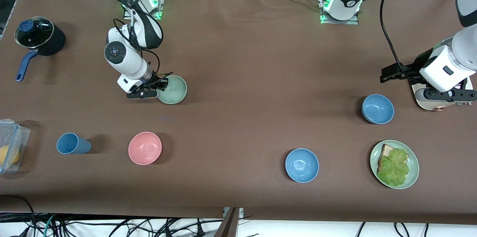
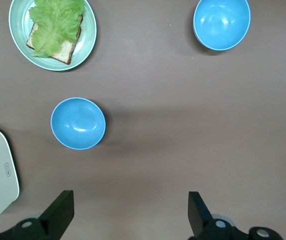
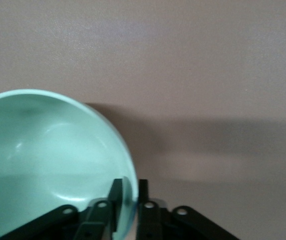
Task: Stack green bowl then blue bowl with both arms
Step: 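Carry the green bowl with the right gripper to mid-table and lower it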
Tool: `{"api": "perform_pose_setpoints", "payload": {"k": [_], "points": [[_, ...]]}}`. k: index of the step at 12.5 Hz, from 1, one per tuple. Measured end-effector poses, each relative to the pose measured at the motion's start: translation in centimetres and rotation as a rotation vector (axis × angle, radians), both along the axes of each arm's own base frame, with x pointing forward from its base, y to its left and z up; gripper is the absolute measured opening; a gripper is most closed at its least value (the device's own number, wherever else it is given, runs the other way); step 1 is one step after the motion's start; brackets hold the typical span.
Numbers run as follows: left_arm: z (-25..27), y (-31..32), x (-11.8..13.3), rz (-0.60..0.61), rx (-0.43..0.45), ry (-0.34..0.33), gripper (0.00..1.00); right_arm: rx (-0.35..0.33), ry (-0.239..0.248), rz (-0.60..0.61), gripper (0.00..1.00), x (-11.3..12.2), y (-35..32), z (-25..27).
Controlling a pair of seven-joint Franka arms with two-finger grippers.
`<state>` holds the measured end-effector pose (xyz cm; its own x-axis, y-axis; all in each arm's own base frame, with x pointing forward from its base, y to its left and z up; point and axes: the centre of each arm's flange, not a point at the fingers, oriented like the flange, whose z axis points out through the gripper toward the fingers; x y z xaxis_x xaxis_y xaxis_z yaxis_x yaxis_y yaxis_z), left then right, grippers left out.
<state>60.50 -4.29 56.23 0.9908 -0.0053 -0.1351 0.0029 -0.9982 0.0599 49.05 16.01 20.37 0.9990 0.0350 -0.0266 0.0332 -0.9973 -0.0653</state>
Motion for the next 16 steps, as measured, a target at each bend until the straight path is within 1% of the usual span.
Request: {"api": "perform_pose_setpoints", "payload": {"k": [1,3,4,5,6,9,11,12,13,14,16], "points": [[0.0,0.0,0.0,0.0,0.0,0.0,1.0,0.005,-0.009,-0.01,0.06,0.3,0.2,0.5],[0.0,0.0,0.0,0.0,0.0,-0.001,1.0,0.015,-0.019,-0.048,0.06,0.5,1.6,1.1],[0.0,0.0,0.0,0.0,0.0,-0.001,1.0,0.024,-0.026,-0.08,0.06,0.6,3.5,1.5],[0.0,0.0,0.0,0.0,0.0,-0.002,1.0,0.039,-0.035,-0.118,0.05,0.7,6.3,2.1],[0.1,0.0,0.0,0.0,0.0,-0.003,1.0,0.061,-0.043,-0.166,0.05,0.8,10.6,2.8],[0.1,-0.1,0.0,-0.001,0.0,-0.004,1.0,0.145,-0.041,-0.293,0.05,0.8,24.6,4.3],[0.1,-0.2,0.0,-0.003,-0.001,-0.004,1.0,0.175,-0.013,-0.341,0.05,-1.0,31.8,3.0],[0.1,-0.2,0.0,-0.003,-0.001,-0.004,1.0,0.176,-0.001,-0.347,0.05,-2.1,34.2,1.8],[0.1,-0.2,0.0,-0.003,-0.001,-0.004,1.0,0.169,0.002,-0.344,0.05,-2.7,35.4,0.8],[0.1,-0.2,0.0,-0.003,-0.001,-0.004,1.0,0.16,-0.003,-0.338,0.12,-2.7,35.6,0.1],[0.1,-0.2,0.0,-0.003,-0.001,-0.004,1.0,0.142,-0.03,-0.344,0.34,-1.2,34.4,-0.2]]}}
